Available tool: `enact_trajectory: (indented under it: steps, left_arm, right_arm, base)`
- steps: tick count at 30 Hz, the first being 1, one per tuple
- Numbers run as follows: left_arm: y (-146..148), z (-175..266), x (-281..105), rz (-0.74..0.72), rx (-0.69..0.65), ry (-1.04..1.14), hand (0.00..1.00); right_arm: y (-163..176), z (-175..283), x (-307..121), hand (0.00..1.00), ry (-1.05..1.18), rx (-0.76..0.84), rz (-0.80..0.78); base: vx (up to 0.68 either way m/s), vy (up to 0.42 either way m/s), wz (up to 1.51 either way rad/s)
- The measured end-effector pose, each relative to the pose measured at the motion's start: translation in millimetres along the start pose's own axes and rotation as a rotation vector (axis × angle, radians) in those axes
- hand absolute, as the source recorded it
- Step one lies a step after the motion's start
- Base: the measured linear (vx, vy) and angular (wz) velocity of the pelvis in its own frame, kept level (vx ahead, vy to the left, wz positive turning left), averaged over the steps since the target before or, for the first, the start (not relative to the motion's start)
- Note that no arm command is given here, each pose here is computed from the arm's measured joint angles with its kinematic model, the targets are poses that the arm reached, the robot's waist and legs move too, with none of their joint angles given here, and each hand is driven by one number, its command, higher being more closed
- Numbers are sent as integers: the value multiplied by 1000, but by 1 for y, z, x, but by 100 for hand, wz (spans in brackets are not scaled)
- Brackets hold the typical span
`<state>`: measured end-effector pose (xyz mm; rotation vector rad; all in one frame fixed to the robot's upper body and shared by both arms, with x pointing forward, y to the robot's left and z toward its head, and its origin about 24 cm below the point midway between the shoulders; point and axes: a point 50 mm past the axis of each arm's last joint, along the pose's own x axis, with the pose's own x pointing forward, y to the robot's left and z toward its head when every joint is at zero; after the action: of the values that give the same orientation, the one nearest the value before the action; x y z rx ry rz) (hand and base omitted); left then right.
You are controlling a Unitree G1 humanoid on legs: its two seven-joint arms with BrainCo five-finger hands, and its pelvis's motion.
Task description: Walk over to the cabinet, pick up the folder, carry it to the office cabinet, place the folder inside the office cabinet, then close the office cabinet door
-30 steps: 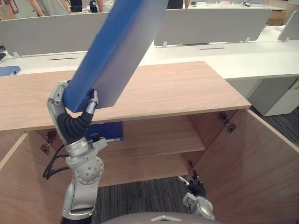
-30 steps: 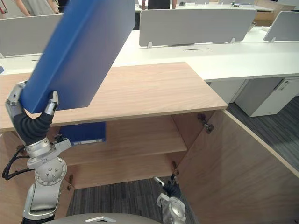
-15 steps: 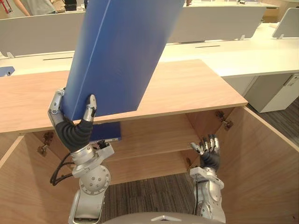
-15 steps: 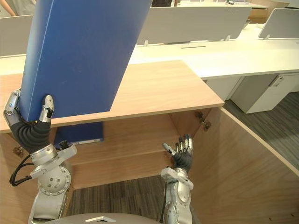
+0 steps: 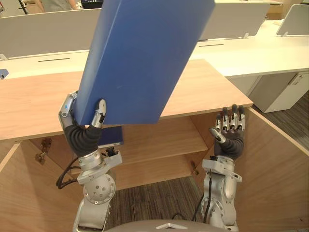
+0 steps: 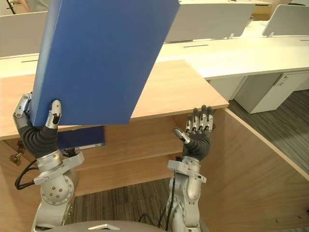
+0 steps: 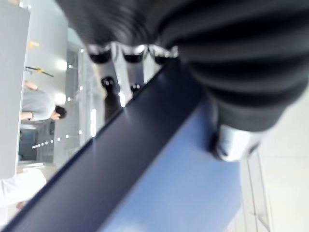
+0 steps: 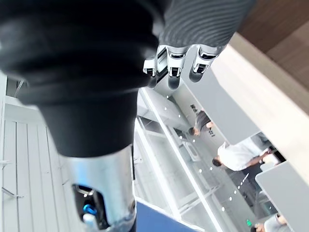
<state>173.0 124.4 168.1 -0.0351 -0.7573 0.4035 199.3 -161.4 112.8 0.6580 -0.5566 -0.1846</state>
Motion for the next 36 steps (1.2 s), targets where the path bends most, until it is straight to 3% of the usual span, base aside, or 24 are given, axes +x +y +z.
enact_trajectory:
  steps: [14,36]
  left_arm:
    - [-25,-3,-11,-164,-190,73,100]
    - [-35,-22,-19,-248,-257,173,100]
  right_arm:
    - [13,-18,14,0,58,144,106]
    - [14,-22,33,0,48,135,154]
  base:
    - [-9,0,5]
    - [-3,-1,3]
